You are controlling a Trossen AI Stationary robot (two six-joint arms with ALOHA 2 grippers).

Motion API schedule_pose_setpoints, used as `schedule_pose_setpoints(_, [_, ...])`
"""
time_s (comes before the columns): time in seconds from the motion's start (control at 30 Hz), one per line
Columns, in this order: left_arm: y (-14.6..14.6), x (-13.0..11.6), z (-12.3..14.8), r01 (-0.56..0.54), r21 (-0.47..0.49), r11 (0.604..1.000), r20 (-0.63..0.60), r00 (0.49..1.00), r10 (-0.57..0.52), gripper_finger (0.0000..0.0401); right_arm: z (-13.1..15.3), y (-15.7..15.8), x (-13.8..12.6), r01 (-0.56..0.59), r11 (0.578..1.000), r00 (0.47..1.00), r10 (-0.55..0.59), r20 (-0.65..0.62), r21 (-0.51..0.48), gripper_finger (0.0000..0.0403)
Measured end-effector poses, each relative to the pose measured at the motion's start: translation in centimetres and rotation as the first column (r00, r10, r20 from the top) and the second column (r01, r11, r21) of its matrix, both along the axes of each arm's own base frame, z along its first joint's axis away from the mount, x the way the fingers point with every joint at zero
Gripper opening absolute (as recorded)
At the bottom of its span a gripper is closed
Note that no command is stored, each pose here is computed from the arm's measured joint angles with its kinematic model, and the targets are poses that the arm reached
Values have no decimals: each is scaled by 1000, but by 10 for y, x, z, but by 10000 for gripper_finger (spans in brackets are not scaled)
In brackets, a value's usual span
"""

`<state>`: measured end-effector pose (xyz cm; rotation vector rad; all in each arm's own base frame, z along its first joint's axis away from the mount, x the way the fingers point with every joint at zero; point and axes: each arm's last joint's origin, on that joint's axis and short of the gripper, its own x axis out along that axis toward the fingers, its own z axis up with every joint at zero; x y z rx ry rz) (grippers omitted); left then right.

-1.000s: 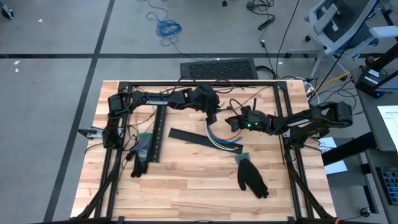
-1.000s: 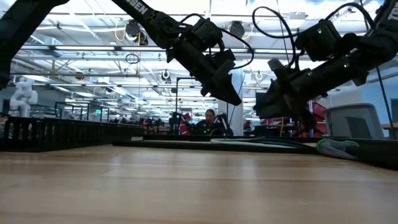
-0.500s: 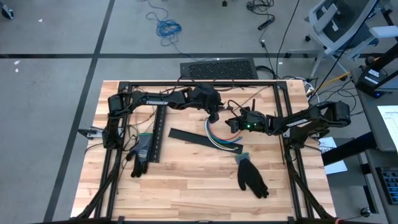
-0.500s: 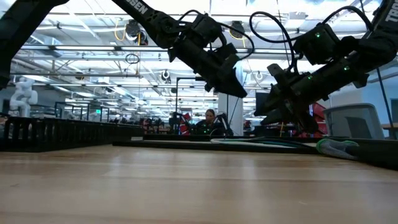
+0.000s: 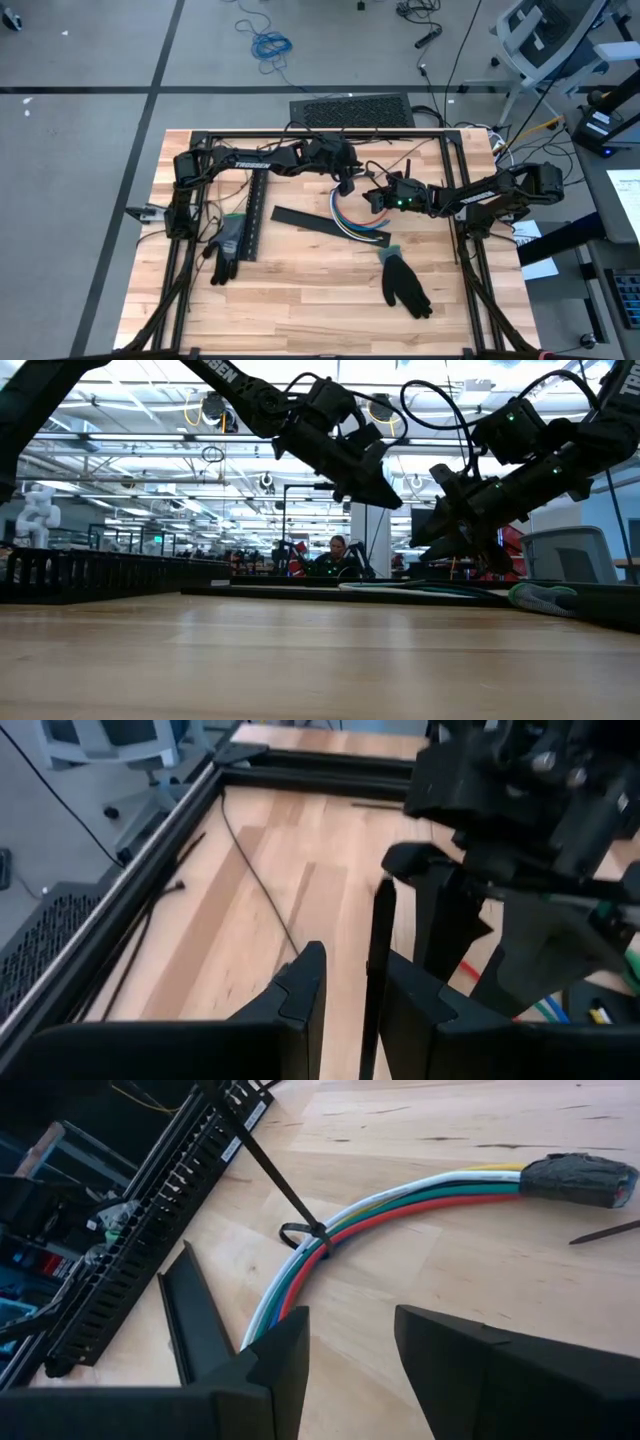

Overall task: Ziptie cables
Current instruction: Wrap the cable wires with the black ziptie

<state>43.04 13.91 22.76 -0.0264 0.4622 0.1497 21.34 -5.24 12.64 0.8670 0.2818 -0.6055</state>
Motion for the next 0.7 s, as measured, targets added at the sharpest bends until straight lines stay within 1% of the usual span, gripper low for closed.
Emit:
schedule_pose_setpoints(0.1, [1,1,2,0,9,1000,26,1000,0,77,0,0,0,2,1000,1000,-2,-1,-1,141])
schedule_pose_setpoints(0.23, [1,1,2,3,12,1000,18,1000,-3,74,0,0,0,3,1000,1000,-3,-5,-1,141])
schedule_pose_setpoints(0.27, [0,0,1,3,12,1000,12,1000,-3,67,-1,0,0,3,1000,1000,-3,-8,-1,141])
schedule_pose_setpoints(0.37, [0,-1,-1,3,3,1000,-13,1000,-3,19,-1,0,-1,4,1000,1000,-3,-14,1,141])
schedule_pose_setpoints(0.4, [0,-1,-2,2,-1,1000,-21,1000,-2,11,-1,0,-1,3,1000,1000,-3,-16,1,141])
schedule_pose_setpoints(0.53, [1,-2,-3,-21,35,999,-41,999,22,4,-2,0,0,9,1000,1000,-9,-13,9,141])
schedule_pose_setpoints(0.6, [2,-2,-3,-27,35,999,-38,999,28,3,-6,0,1,48,999,999,-48,-4,18,141])
schedule_pose_setpoints(0.7, [2,-2,-3,-29,35,999,-39,999,30,2,-12,-2,7,142,990,989,-142,34,-12,141])
